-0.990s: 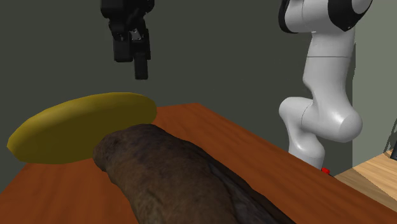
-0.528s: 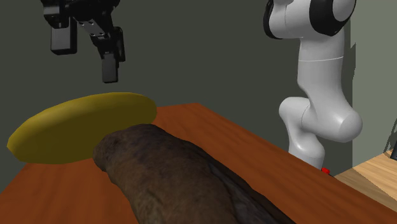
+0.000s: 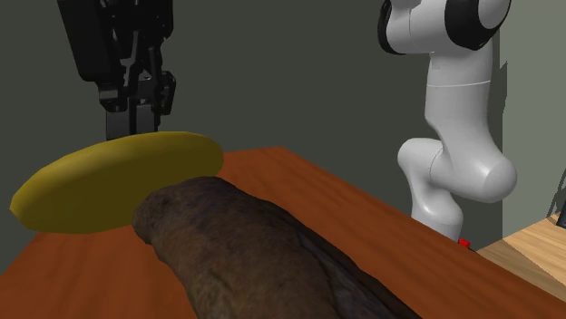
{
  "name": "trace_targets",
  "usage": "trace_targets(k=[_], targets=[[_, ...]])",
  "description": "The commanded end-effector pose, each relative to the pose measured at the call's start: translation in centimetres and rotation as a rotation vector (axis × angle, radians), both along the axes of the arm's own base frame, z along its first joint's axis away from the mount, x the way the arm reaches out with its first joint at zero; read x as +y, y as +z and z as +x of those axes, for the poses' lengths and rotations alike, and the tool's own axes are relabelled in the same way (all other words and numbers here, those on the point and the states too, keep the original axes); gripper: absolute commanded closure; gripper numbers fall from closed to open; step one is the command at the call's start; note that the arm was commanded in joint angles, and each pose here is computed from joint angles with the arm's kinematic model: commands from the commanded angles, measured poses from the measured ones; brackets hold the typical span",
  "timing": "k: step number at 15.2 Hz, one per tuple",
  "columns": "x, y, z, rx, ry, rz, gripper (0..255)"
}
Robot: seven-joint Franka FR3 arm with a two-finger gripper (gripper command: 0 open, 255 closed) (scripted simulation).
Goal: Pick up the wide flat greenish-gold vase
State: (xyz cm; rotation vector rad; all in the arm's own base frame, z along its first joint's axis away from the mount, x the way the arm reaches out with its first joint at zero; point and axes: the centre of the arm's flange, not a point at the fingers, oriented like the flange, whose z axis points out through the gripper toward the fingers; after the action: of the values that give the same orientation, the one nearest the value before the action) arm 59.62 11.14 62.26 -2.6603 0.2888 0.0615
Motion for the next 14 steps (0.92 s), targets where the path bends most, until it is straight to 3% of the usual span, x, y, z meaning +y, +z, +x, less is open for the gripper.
trace_targets(k=[1, 8, 14], targets=[[0.0, -0.1, 0.0, 0.000, 0.000, 0.000, 255], [-0.1, -0.1, 0.0, 0.000, 0.000, 0.000, 255], [-0.1, 3.1, 0.0, 0.000, 0.000, 0.000, 255]])
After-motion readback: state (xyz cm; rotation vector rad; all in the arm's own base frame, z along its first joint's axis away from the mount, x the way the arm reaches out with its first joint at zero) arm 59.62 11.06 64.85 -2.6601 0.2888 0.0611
